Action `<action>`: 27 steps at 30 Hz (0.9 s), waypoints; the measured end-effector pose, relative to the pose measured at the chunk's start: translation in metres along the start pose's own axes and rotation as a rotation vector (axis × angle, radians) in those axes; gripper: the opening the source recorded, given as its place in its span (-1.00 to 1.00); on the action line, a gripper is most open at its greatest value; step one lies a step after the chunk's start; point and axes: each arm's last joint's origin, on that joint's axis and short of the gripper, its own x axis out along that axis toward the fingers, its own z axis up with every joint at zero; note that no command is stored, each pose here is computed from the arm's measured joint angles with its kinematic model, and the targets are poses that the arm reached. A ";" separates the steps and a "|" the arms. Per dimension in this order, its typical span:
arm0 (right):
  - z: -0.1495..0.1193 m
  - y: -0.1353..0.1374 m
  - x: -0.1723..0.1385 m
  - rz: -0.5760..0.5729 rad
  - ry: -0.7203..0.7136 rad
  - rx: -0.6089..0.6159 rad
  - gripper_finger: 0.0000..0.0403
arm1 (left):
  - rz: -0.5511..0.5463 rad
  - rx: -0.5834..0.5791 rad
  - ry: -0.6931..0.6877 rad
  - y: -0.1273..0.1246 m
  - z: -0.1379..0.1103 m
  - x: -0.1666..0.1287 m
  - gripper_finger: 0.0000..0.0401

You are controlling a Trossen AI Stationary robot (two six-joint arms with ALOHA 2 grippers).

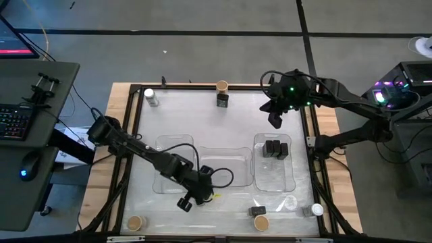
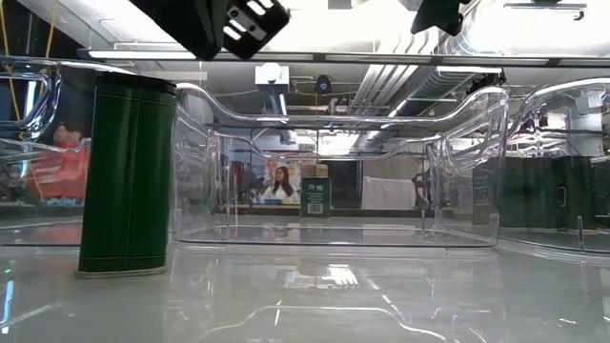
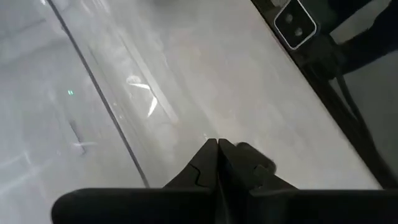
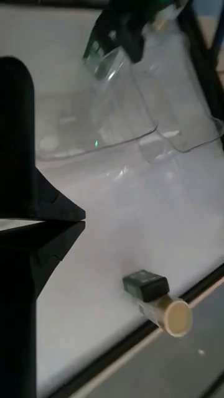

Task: Sort spices by type
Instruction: Put the black seasoning can into the right transparent bin in front of the other black seasoning cans

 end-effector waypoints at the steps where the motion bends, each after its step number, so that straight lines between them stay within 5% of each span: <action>1: 0.000 0.002 0.000 0.006 0.000 0.022 -1.00 | 0.000 0.017 0.001 0.001 0.000 0.000 -1.00; 10: 0.014 0.050 0.005 0.215 -0.156 0.084 -1.00 | -0.002 -0.068 0.071 -0.024 -0.009 -0.038 -1.00; 16: 0.014 0.068 0.011 0.130 -0.210 0.046 -1.00 | 0.043 0.122 0.048 -0.058 -0.006 -0.037 -1.00; 27: 0.011 0.071 0.012 0.120 -0.188 0.020 -1.00 | 0.109 0.149 0.145 -0.026 -0.010 0.007 -1.00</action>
